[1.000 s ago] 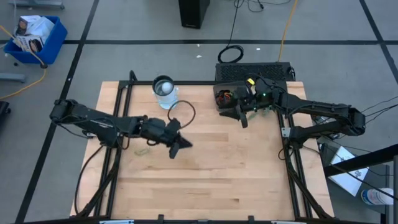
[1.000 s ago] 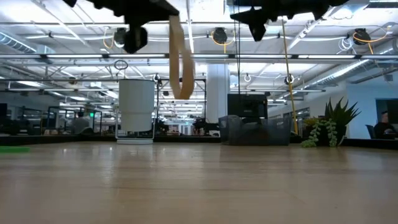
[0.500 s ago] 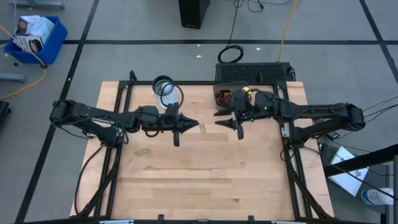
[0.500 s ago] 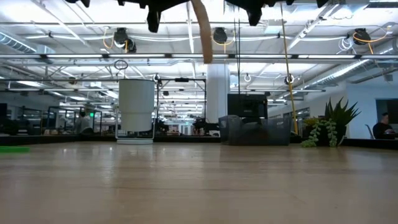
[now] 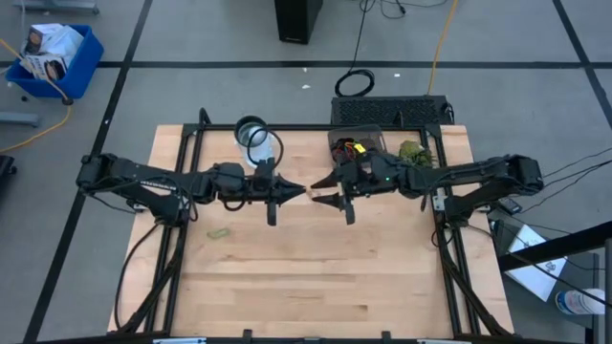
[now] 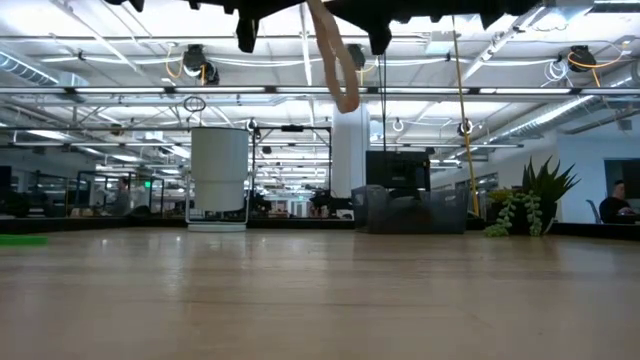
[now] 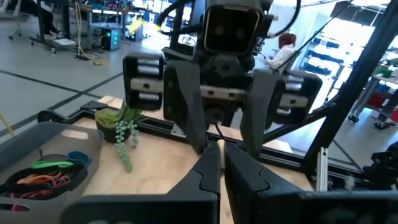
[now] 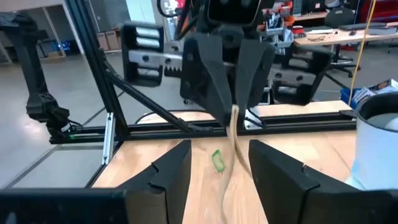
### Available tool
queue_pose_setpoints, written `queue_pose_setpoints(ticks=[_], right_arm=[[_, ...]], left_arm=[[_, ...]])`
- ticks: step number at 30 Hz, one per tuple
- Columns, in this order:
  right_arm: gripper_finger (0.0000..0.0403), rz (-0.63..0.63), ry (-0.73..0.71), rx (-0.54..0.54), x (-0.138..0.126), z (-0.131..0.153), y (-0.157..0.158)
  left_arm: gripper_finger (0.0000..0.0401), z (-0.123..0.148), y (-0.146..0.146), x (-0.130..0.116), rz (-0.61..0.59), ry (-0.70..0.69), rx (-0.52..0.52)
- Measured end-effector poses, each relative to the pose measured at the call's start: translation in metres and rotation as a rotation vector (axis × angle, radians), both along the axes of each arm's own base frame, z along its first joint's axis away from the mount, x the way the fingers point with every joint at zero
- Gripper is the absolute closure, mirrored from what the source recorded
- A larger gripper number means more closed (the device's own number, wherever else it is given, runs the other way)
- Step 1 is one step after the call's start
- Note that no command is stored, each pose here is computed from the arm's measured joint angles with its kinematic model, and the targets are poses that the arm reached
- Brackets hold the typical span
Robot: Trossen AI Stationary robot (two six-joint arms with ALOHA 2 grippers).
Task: Pick and place rubber bands into bin
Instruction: Put the brown rubber band into the black bin
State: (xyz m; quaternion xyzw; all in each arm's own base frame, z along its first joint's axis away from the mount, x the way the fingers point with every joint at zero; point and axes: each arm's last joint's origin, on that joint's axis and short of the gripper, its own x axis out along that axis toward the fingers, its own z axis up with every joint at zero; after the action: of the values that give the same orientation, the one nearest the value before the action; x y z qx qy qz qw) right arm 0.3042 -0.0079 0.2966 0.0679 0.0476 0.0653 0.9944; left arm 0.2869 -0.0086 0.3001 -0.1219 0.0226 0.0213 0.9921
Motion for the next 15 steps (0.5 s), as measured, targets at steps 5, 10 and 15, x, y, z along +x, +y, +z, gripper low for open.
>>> queue_pose_setpoints(ticks=[5,10,15], right_arm=[[0.0248,-0.018,-0.016,0.001,0.009,-0.007,-0.001],[0.0248,-0.052,0.020,0.018,0.016,-0.018,-0.002],[0.0263,-0.048,0.056,0.040,0.022,-0.028,0.000]], left_arm=[[0.0390,0.000,0.000,0.000,0.000,0.001,0.001],[0.0390,0.000,-0.001,0.000,-0.020,0.001,0.002],[0.0388,0.000,-0.001,0.000,-0.020,0.001,0.002]])
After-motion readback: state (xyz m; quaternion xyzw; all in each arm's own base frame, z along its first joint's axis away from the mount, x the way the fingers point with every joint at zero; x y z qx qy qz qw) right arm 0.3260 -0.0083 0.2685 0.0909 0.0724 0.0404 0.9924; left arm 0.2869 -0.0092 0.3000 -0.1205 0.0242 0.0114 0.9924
